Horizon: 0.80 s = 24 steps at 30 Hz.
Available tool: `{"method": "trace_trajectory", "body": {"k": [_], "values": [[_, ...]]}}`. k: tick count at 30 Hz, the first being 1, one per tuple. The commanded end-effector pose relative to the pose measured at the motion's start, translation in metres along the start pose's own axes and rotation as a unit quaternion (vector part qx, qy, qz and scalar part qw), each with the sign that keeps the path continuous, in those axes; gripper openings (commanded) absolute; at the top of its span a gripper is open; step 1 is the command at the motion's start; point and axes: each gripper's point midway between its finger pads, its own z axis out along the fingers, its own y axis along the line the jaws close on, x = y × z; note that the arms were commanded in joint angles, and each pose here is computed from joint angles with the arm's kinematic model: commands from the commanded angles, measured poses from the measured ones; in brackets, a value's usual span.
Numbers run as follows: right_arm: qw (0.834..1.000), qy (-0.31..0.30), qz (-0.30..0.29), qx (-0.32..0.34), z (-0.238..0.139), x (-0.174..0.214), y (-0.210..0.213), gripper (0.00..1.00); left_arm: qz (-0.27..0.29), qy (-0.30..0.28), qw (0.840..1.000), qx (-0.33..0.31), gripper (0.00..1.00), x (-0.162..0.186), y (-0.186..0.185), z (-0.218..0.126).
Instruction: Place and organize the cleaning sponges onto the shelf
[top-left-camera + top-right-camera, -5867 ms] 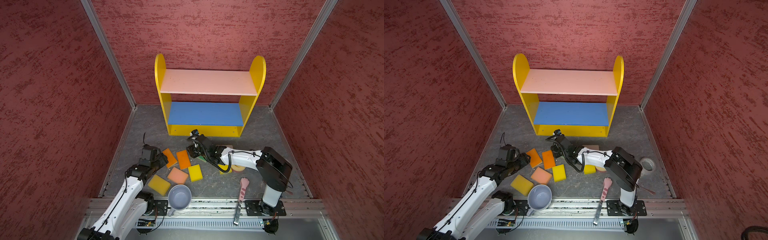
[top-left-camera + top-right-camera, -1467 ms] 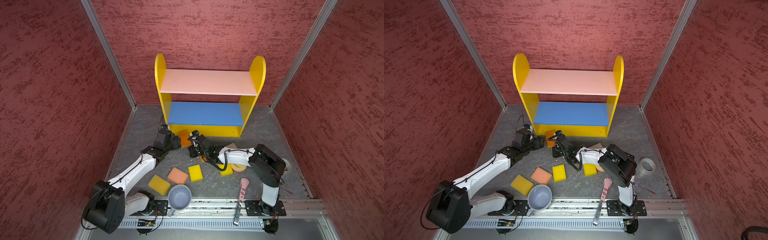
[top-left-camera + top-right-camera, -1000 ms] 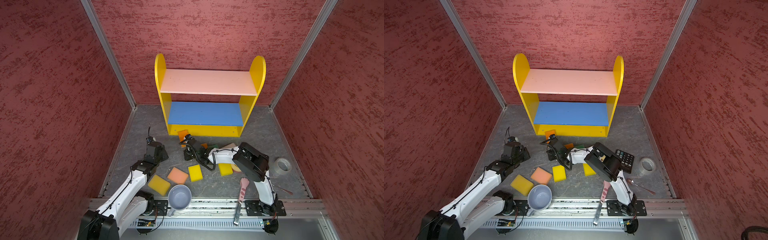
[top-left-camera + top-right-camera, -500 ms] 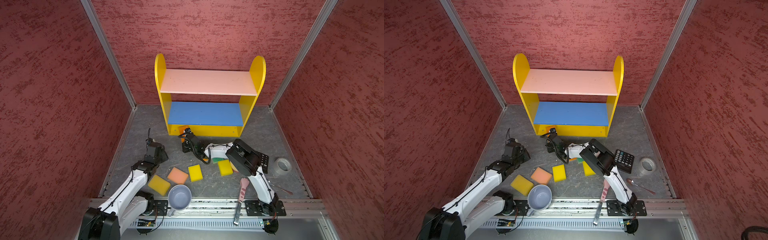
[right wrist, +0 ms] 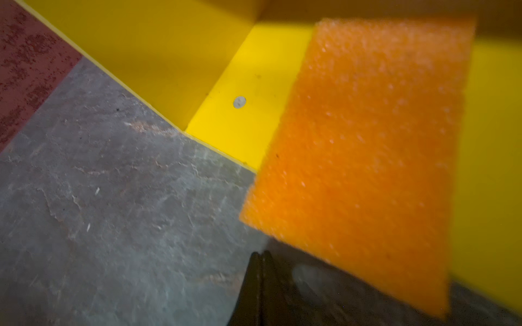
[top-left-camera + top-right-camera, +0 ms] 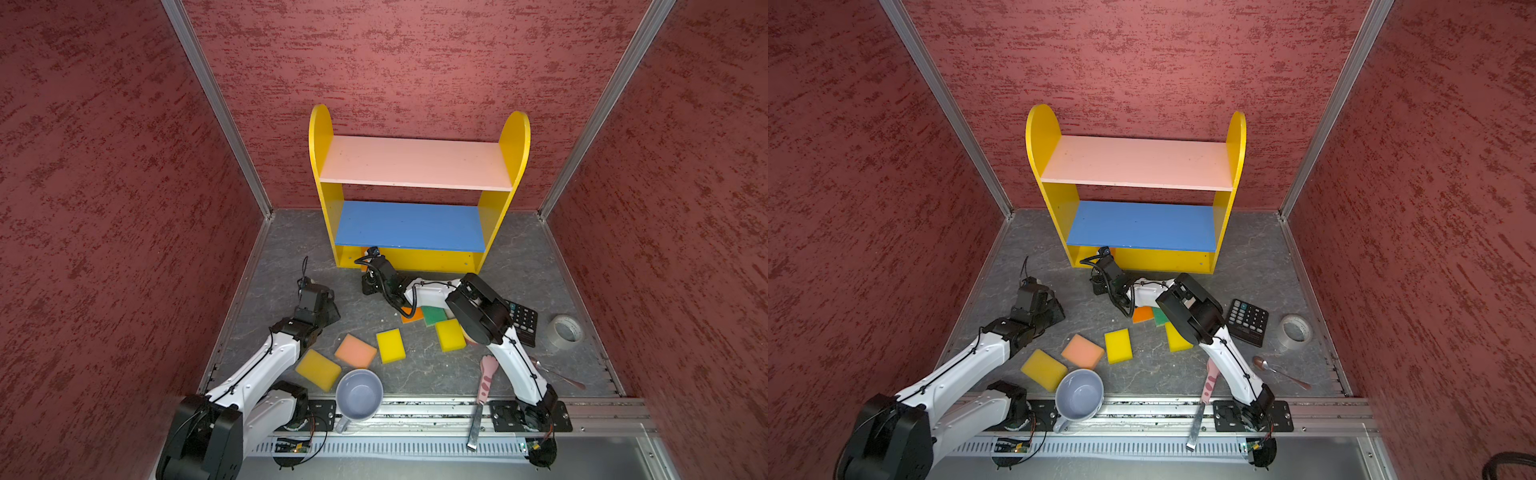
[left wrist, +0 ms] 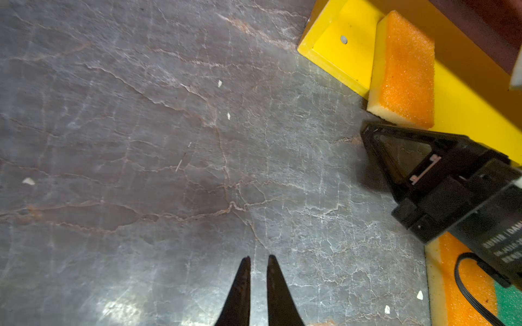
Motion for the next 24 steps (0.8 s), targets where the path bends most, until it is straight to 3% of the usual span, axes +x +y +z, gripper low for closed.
{"method": "trace_trajectory", "body": {"k": [1,7,12,13,15,17,19,24], "values": [[0.998,-0.039,0.040,-0.026,-0.035,-0.022,0.005,0.00,-0.009,-0.013,1.000,0.027,0.17,-0.011,-0.018,0.002],[0.997,-0.050,0.066,-0.007,-0.084,-0.011,-0.019,0.00,-0.029,-0.029,0.998,0.048,0.27,-0.035,-0.034,0.010],[0.989,-0.067,0.131,0.015,-0.120,-0.005,-0.063,0.00,-0.047,-0.018,0.995,0.085,0.40,-0.045,-0.057,0.025],[0.987,-0.073,0.141,0.019,-0.129,-0.005,-0.071,0.00,-0.052,-0.013,0.994,0.100,0.37,-0.045,-0.064,0.029],[0.983,-0.083,0.160,0.034,-0.145,-0.005,-0.090,0.00,-0.064,-0.005,0.991,0.117,0.17,-0.044,-0.073,0.037],[0.978,-0.093,0.184,0.041,-0.161,-0.005,-0.110,0.00,-0.076,0.001,0.989,0.126,0.06,-0.043,-0.080,0.045],[0.974,-0.095,0.201,0.040,-0.172,-0.006,-0.128,0.00,-0.080,0.003,0.989,0.125,0.00,-0.043,-0.084,0.052],[0.968,-0.096,0.226,0.058,-0.187,-0.013,-0.172,0.00,-0.074,0.010,0.990,0.120,0.00,-0.041,-0.096,0.068]]}}
